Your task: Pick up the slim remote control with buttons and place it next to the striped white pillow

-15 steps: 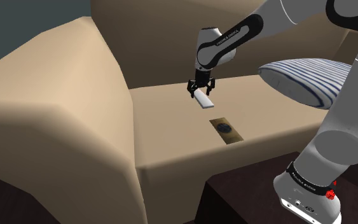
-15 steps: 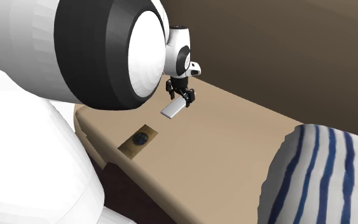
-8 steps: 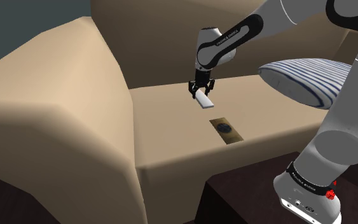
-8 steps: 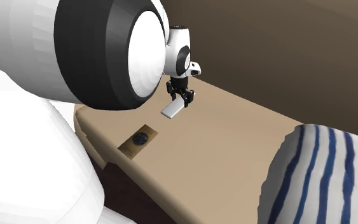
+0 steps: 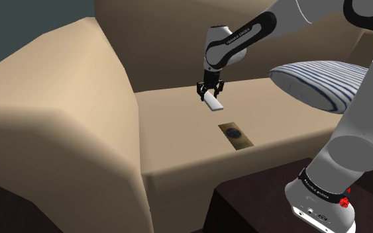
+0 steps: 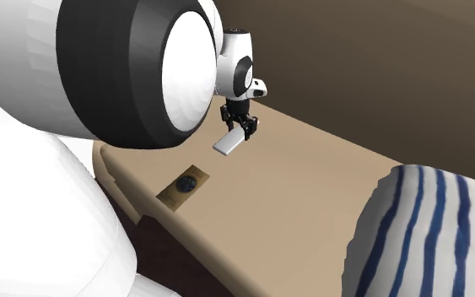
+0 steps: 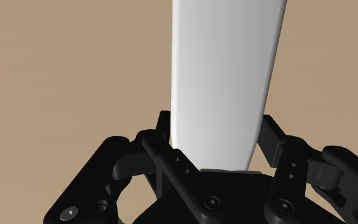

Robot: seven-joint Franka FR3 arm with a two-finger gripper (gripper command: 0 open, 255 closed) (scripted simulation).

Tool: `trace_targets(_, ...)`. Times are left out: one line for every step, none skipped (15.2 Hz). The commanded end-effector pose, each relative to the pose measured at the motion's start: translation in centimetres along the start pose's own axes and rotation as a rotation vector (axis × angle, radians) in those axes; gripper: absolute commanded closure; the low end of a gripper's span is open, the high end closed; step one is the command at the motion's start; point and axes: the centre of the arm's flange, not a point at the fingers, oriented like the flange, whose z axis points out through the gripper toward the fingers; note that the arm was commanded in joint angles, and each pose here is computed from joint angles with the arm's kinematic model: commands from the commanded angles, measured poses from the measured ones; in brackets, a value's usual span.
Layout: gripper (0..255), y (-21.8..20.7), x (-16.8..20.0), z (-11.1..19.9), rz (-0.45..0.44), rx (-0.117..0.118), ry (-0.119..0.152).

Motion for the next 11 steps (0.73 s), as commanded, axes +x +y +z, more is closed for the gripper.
trace_targets(255,0.0,0.1,-1.0,0.000,0.000,0.000)
trace_targets(255,0.0,0.1,-1.5,0.000,0.000,0.000)
trace_targets(255,0.0,0.1,-2.0,0.000,0.000,0.000)
trace_targets(255,0.1,0.1,-2.6,0.000,0.000,0.000)
trace_targets(255,0.1,0.1,-3.1,0.000,0.000,0.000)
trace_targets(255,0.1,0.1,-3.6,0.000,0.000,0.000)
trace_targets(255,0.1,0.1,-4.1,0.000,0.000,0.000)
trace_targets(255,0.1,0.1,-4.7,0.000,0.000,0.000)
trace_targets(255,0.2,0.1,-5.2,0.000,0.000,0.000)
trace_targets(255,0.2,0.1,-5.7,0.000,0.000,0.000)
trace_targets(255,0.2,0.2,-6.3,0.000,0.000,0.000)
